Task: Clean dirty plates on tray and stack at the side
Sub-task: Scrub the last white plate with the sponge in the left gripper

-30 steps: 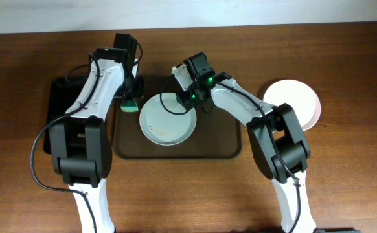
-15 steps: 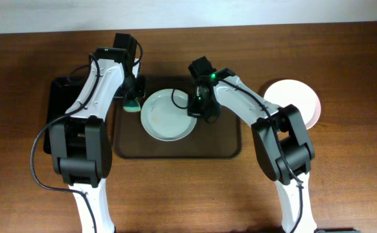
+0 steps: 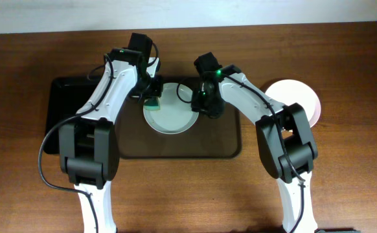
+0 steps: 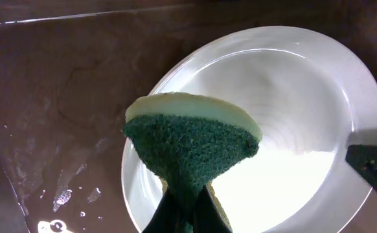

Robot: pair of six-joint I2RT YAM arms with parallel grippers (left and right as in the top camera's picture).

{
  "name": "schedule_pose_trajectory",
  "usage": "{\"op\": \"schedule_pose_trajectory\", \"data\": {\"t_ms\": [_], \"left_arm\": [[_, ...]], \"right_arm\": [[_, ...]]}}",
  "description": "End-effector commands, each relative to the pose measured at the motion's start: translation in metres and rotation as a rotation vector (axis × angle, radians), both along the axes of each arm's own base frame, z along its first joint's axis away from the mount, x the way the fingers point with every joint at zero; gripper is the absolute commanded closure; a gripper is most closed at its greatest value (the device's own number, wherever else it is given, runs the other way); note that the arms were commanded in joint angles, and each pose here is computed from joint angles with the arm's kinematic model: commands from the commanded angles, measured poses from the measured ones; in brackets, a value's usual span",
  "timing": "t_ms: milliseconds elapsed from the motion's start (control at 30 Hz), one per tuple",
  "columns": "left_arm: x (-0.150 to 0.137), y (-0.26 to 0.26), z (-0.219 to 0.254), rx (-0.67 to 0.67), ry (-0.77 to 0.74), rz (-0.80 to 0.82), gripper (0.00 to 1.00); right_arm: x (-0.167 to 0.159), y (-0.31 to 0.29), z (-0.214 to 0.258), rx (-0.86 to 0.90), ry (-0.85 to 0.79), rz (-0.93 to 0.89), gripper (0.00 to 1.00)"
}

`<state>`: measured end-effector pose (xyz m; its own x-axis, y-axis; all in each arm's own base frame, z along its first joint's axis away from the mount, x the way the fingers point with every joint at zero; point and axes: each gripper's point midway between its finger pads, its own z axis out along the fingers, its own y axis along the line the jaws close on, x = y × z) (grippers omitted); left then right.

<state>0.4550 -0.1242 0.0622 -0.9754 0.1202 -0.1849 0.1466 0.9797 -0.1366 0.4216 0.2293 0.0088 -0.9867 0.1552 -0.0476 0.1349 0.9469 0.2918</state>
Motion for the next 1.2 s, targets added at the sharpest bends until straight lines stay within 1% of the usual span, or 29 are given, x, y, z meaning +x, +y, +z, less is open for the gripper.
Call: {"op": "schedule_pose_trajectory", "data": {"t_ms": [0,100,167,200,233,300,533,567,633,667,700,767,800,833,867,900,933,967,1033,1133,1167], "left_arm": [[0.004,-0.001,0.000,-0.012,-0.004,0.006,0.99],[0.004,-0.001,0.000,-0.013,-0.004,0.006,0.99],[0.003,-0.002,0.000,-0.013,-0.003,0.005,0.99],[0.004,-0.004,0.000,-0.007,-0.015,-0.042,0.99],[0.004,-0.009,-0.001,0.005,-0.037,-0.129,0.99],[0.004,-0.015,-0.009,0.008,-0.053,-0.167,0.99],[-0.005,-0.013,-0.067,-0.003,-0.080,-0.168,0.99],[-0.011,-0.017,-0.070,-0.026,-0.064,-0.176,0.99],[-0.021,-0.034,-0.069,-0.122,-0.031,-0.199,0.99],[-0.023,-0.049,-0.064,-0.201,-0.032,-0.227,0.99],[-0.020,-0.053,-0.062,-0.224,-0.047,-0.233,0.99],[-0.005,-0.057,-0.057,-0.236,-0.115,-0.241,0.99],[0.005,-0.056,-0.055,-0.220,-0.158,-0.239,0.99],[0.018,-0.049,-0.054,-0.168,-0.213,-0.226,0.99],[0.024,-0.043,-0.054,-0.124,-0.234,-0.212,0.99],[0.025,-0.028,-0.059,-0.037,-0.232,-0.186,0.99],[0.020,-0.012,-0.064,0.045,-0.204,-0.164,0.99],[0.015,-0.004,-0.067,0.089,-0.178,-0.155,0.99],[-0.012,0.018,-0.076,0.184,-0.054,-0.104,0.99],[-0.039,0.020,-0.077,0.176,0.062,-0.097,0.99],[-0.043,0.013,-0.071,0.137,0.092,-0.106,0.99]], "right_arm": [[-0.002,-0.009,-0.025,-0.051,0.005,0.028,0.89],[-0.001,-0.004,-0.027,-0.045,-0.009,0.036,0.96],[-0.002,-0.004,-0.027,-0.046,-0.007,0.036,0.96],[-0.002,-0.004,-0.027,-0.046,-0.007,0.036,0.96],[-0.002,-0.004,-0.027,-0.046,-0.007,0.036,0.96],[-0.002,-0.004,-0.027,-0.046,-0.007,0.036,0.96],[-0.002,-0.004,-0.027,-0.046,-0.008,0.036,0.96],[-0.002,-0.004,-0.027,-0.046,-0.008,0.036,0.96],[-0.002,-0.003,-0.027,-0.043,-0.006,0.037,0.96],[-0.003,-0.003,-0.027,-0.040,-0.004,0.038,0.96],[-0.003,-0.002,-0.027,-0.035,-0.003,0.038,0.96],[-0.003,-0.001,-0.027,-0.029,-0.001,0.040,0.96],[-0.003,-0.001,-0.027,-0.028,-0.001,0.040,0.96],[-0.003,0.000,-0.026,-0.027,-0.004,0.040,0.96],[-0.003,0.000,-0.026,-0.027,-0.004,0.040,0.96],[-0.003,0.000,-0.026,-0.028,-0.004,0.041,0.96],[-0.003,0.000,-0.026,-0.028,-0.004,0.041,0.96],[-0.003,0.000,-0.026,-0.028,-0.004,0.041,0.96],[-0.002,0.000,-0.026,-0.027,-0.005,0.041,0.96],[-0.003,0.000,-0.026,-0.028,-0.008,0.056,0.96],[-0.003,0.000,-0.026,-0.029,-0.009,0.056,0.96]]}}
